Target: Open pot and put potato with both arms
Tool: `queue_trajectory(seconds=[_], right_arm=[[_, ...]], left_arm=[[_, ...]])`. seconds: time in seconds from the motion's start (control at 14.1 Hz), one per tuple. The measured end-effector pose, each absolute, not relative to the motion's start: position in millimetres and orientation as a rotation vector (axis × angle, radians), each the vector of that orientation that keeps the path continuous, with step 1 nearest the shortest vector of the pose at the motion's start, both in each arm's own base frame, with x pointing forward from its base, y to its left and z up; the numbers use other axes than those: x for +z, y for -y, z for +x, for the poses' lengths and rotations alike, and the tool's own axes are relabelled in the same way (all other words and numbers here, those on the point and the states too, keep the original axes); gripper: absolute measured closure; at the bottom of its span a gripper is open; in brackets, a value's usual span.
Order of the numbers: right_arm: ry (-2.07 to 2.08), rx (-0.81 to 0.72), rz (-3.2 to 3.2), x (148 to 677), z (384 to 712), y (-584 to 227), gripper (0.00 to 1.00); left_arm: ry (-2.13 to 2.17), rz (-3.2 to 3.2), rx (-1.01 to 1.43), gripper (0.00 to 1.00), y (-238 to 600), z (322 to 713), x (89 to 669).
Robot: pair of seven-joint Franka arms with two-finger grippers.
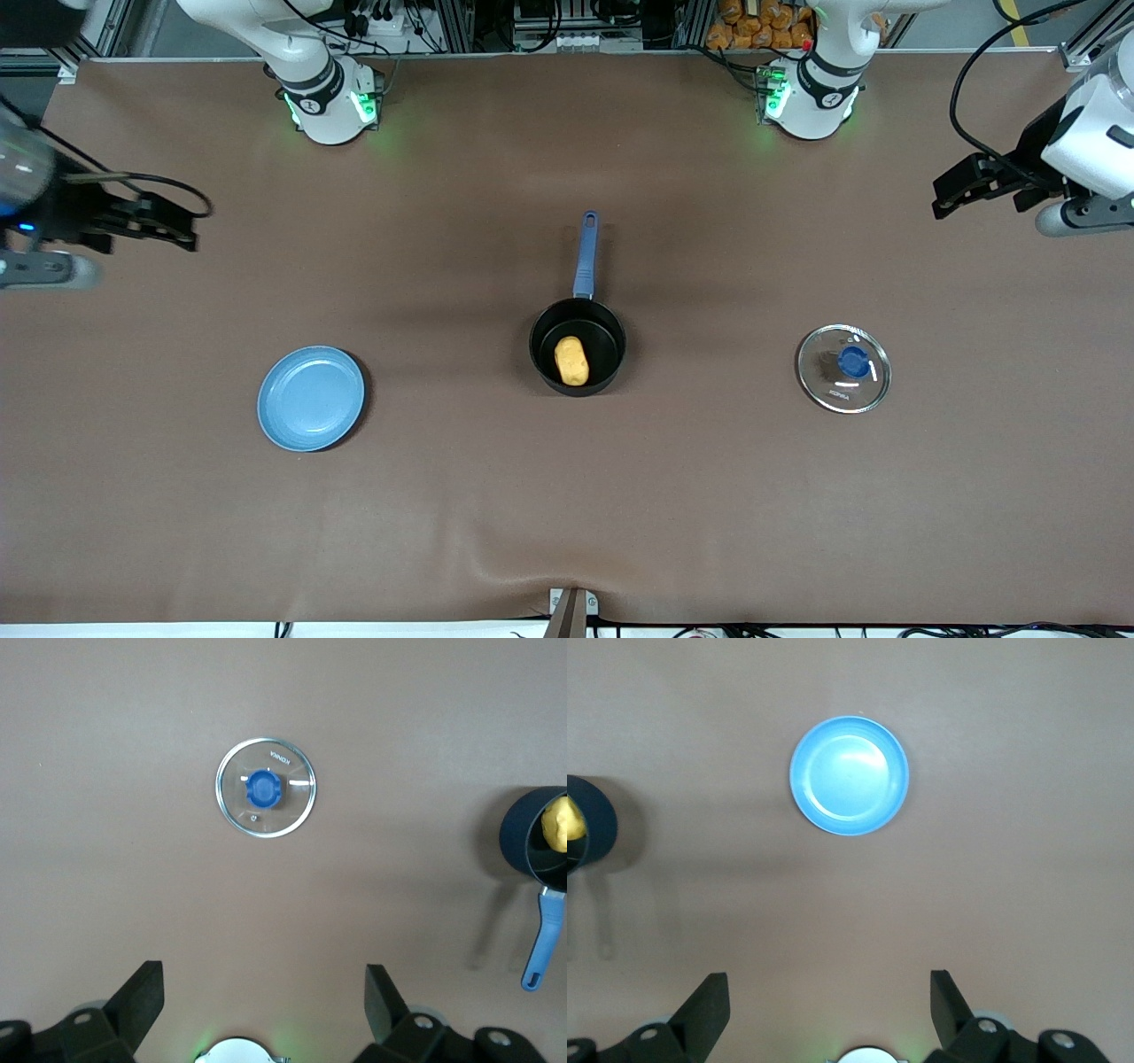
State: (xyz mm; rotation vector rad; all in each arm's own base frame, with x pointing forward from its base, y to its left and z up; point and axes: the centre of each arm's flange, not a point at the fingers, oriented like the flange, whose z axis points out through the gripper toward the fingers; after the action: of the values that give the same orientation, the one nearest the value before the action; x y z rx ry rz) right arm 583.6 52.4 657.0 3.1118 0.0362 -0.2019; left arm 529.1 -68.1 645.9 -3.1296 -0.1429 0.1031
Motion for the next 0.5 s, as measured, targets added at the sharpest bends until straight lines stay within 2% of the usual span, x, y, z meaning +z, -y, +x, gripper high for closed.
queue_trajectory(seconds=[0.35, 0.5], right_arm=[[-0.02, -0.199, 3.121, 672, 572, -18, 0.0], [-0.018, -0.137, 3.127, 668, 572, -14, 0.0]], left_arm=[[0.172, -3.134, 0.098, 0.0, 59, 513, 650], [0.153, -3.134, 0.096, 0.0, 66, 512, 650]])
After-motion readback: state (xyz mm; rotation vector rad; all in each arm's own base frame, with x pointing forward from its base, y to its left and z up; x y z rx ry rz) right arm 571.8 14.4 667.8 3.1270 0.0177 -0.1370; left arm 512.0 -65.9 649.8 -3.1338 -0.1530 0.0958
